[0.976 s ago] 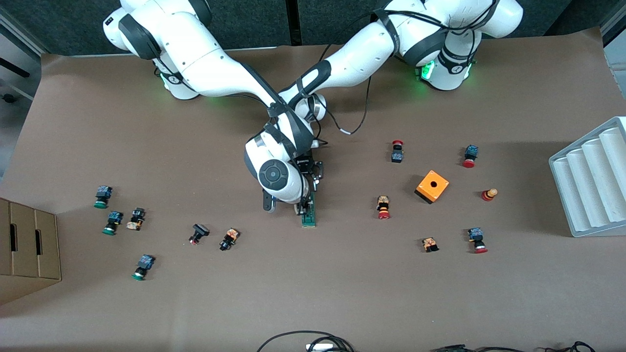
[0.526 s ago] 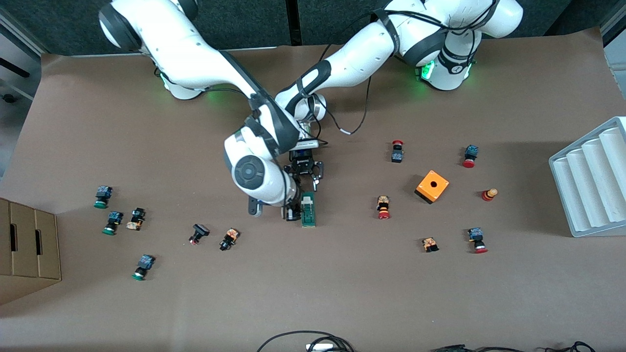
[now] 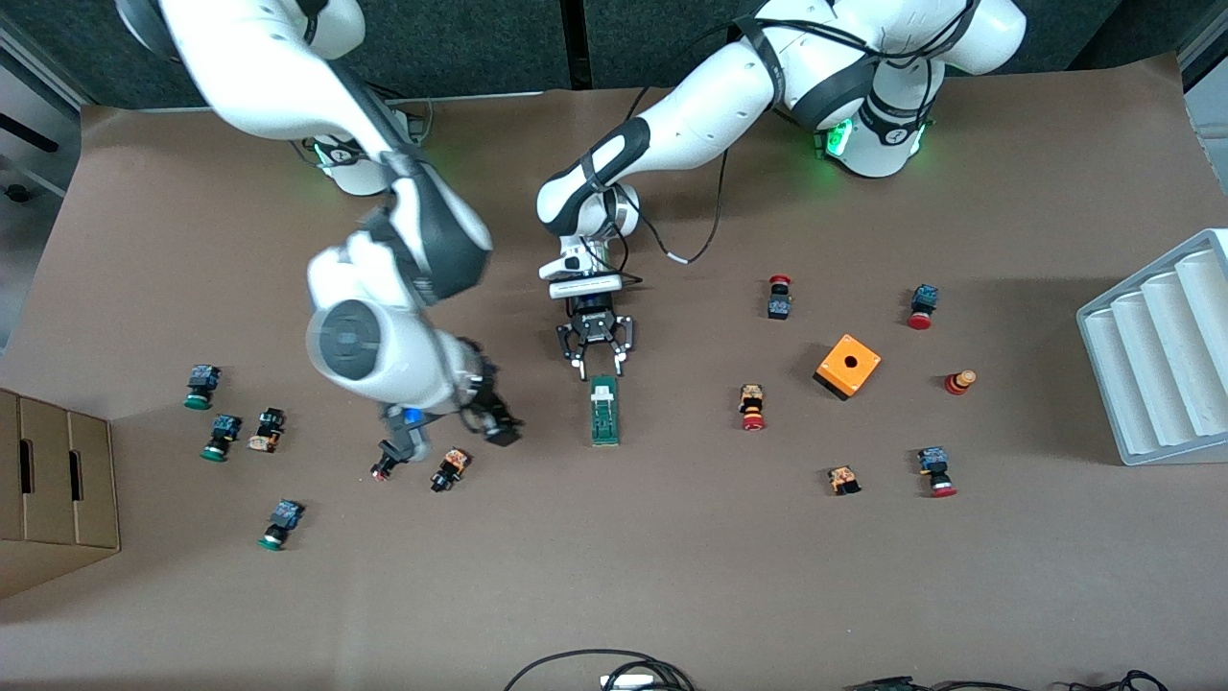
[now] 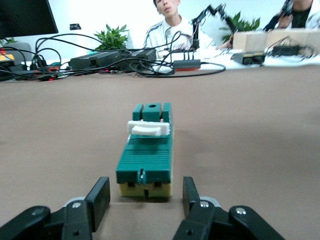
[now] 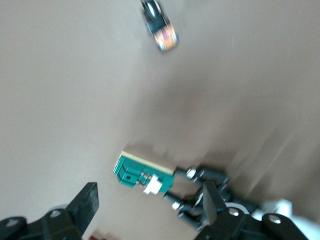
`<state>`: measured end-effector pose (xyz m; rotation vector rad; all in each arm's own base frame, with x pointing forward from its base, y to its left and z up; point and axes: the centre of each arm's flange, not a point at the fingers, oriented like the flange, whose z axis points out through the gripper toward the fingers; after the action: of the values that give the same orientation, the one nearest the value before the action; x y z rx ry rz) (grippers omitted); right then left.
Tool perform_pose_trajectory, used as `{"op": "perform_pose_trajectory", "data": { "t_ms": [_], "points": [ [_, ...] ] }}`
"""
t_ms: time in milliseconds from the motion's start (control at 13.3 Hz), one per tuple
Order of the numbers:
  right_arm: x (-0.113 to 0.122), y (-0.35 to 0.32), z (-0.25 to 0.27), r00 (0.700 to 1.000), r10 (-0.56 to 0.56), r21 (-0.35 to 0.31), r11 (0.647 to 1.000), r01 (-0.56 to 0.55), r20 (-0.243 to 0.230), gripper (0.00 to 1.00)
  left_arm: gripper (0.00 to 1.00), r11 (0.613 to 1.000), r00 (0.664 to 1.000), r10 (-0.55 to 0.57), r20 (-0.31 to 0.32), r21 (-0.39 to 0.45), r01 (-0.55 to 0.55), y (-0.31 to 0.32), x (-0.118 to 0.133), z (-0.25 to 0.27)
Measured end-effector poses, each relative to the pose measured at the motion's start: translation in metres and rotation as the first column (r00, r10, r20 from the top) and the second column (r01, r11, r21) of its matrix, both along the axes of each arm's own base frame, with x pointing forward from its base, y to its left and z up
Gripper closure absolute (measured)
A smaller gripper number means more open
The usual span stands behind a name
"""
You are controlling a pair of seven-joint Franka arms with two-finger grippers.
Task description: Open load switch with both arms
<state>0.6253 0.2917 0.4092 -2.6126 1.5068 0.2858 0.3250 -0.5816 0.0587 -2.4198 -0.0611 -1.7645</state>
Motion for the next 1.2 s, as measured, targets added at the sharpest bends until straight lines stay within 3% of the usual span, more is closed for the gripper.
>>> {"op": "perform_pose_trajectory", "data": {
  "t_ms": [75,150,300,375,601,901,1051,1201],
  "points": [
    [0.004,-0.028,0.013,0.996,0.082,0.010,0.997,-0.082,0.020,0.04,0.26,0.999,1.000,0.004,-0.029,0.035,-0.003,-0.001,0.003,0.007],
    [0.007,-0.057,0.025,0.986,0.162,0.018,0.986,-0.163,0.034,0.01,0.26,0.997,0.998,0.012,-0.065,0.072,-0.007,-0.003,0.007,0.018],
    [0.009,-0.117,0.051,0.942,0.330,0.032,0.942,-0.333,0.067,0.00,0.13,0.990,0.987,0.032,-0.158,0.142,-0.009,-0.011,0.016,0.052],
    [0.009,-0.145,0.061,0.911,0.403,0.029,0.913,-0.407,0.087,0.00,0.02,0.985,0.978,0.036,-0.205,0.172,-0.001,-0.015,0.021,0.073],
    [0.009,-0.218,0.092,0.794,0.590,-0.034,0.805,-0.592,0.146,0.00,0.00,0.965,0.941,0.051,-0.333,0.258,0.040,-0.016,0.041,0.132],
    [-0.008,-0.265,0.125,0.647,0.742,-0.112,0.668,-0.736,0.173,0.00,0.00,0.922,0.836,0.045,-0.546,0.346,0.177,-0.027,0.053,0.193],
    [-0.023,-0.295,0.141,0.554,0.811,-0.141,0.580,-0.802,0.189,0.00,0.00,0.907,0.771,0.025,-0.637,0.338,0.250,-0.033,0.059,0.217],
    [-0.040,-0.319,0.156,0.491,0.850,-0.167,0.521,-0.837,0.192,0.00,0.00,0.906,0.695,0.024,-0.719,0.309,0.289,-0.027,0.071,0.230]
  ]
}}
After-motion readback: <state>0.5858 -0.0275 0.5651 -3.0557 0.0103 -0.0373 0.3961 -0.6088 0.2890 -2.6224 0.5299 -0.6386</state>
